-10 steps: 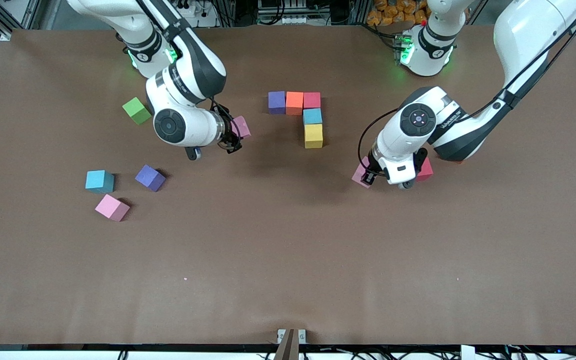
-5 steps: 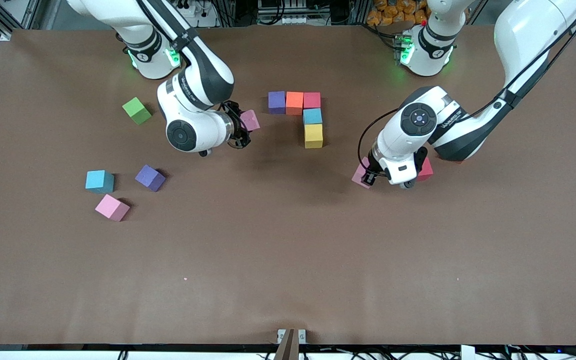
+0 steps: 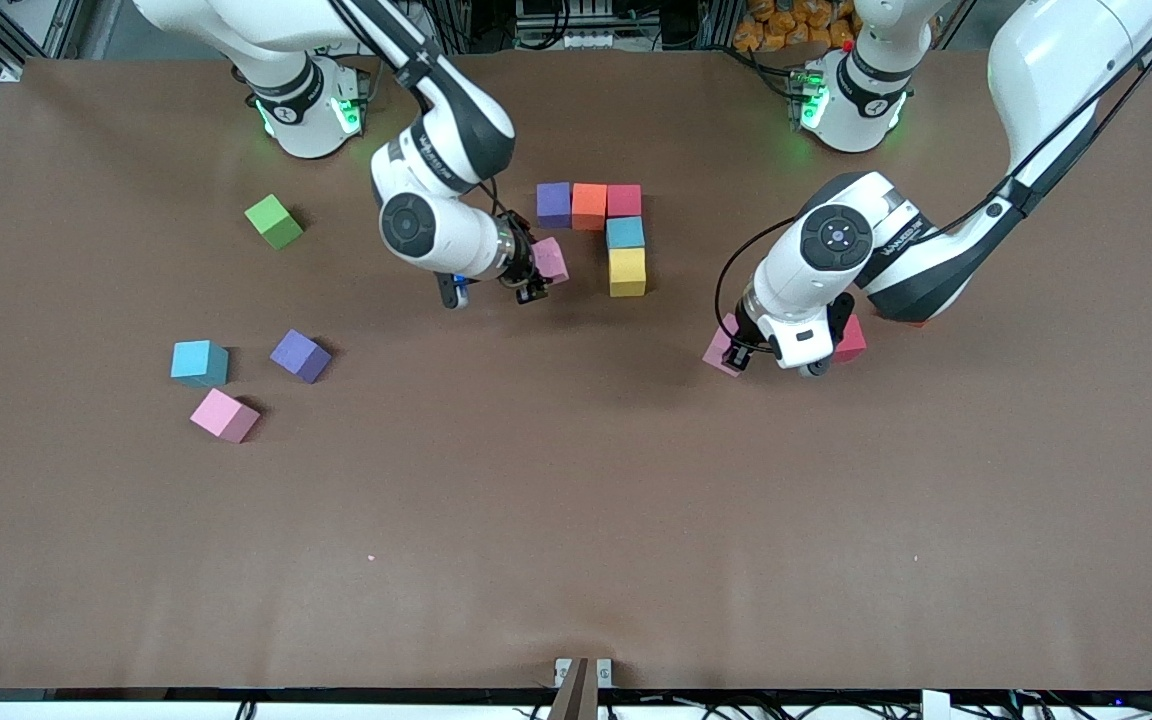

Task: Form number 2 with 11 blocks
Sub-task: 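Carry the pink cube with the right gripper toward the yellow cube, then lower the pink cube beside the yellow cube with the right gripper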

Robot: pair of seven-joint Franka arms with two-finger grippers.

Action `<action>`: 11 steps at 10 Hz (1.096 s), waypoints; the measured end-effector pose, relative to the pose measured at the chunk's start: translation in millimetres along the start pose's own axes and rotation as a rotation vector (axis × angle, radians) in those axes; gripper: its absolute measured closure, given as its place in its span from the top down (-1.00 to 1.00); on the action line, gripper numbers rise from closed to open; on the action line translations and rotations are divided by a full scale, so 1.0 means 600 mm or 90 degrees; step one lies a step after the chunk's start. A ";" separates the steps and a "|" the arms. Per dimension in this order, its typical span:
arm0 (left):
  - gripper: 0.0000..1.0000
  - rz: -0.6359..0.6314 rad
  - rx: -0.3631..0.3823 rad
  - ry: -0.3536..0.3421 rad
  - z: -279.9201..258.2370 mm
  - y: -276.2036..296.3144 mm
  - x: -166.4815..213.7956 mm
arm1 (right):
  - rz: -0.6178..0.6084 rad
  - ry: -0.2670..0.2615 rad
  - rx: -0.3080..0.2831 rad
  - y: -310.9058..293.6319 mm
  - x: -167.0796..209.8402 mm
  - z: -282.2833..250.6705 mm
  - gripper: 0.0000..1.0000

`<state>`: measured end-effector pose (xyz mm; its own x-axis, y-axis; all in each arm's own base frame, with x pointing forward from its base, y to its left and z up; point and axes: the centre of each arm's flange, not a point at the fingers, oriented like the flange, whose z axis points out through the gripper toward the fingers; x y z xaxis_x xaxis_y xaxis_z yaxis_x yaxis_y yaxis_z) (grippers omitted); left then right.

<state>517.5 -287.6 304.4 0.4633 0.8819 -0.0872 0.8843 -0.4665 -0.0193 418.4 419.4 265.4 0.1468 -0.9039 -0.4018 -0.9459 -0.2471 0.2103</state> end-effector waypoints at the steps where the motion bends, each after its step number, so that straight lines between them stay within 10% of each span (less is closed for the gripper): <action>1: 0.11 -0.001 0.000 0.000 -0.001 0.000 0.000 | -0.010 0.003 0.010 0.010 -0.014 0.020 0.18; 11: 0.11 -0.003 -0.004 0.000 -0.004 0.003 0.000 | 0.043 0.012 0.070 0.009 -0.023 0.112 0.18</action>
<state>519.1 -288.2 307.0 0.4596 0.8838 -0.0872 0.8865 -0.4624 -0.0140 391.8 453.8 211.8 0.0864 -0.9236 -0.3736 -0.9796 -0.1470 0.1368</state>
